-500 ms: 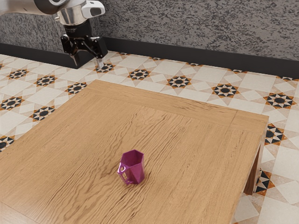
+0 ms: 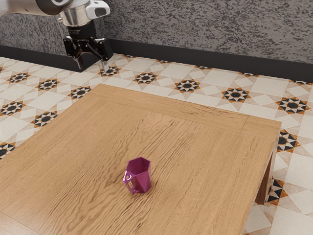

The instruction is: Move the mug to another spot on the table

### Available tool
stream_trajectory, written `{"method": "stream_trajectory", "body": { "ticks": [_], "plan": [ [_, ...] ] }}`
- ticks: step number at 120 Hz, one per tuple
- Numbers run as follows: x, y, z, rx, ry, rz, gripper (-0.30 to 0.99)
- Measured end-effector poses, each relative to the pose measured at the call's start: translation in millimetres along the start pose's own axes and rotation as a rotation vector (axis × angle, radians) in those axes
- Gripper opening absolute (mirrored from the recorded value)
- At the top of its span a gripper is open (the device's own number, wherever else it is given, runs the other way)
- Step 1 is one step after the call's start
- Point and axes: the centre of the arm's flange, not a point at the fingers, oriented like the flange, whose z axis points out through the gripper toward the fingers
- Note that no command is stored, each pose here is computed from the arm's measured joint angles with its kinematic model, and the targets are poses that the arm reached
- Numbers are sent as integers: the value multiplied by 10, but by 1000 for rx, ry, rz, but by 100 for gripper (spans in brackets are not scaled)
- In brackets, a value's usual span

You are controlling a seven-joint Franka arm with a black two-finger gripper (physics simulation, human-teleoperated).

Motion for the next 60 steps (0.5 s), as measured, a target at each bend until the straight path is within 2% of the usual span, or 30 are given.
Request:
{"method": "stream_trajectory", "body": {
  "ticks": [16,28,42,60],
  "plan": [
    [-67,-5,-85,-2,5,-2,69],
    [-181,101,-35,2,-27,30,69],
    [-326,342,519,12,-105,97,69],
    [-523,665,1188,16,-149,193,69]
  ]
}}
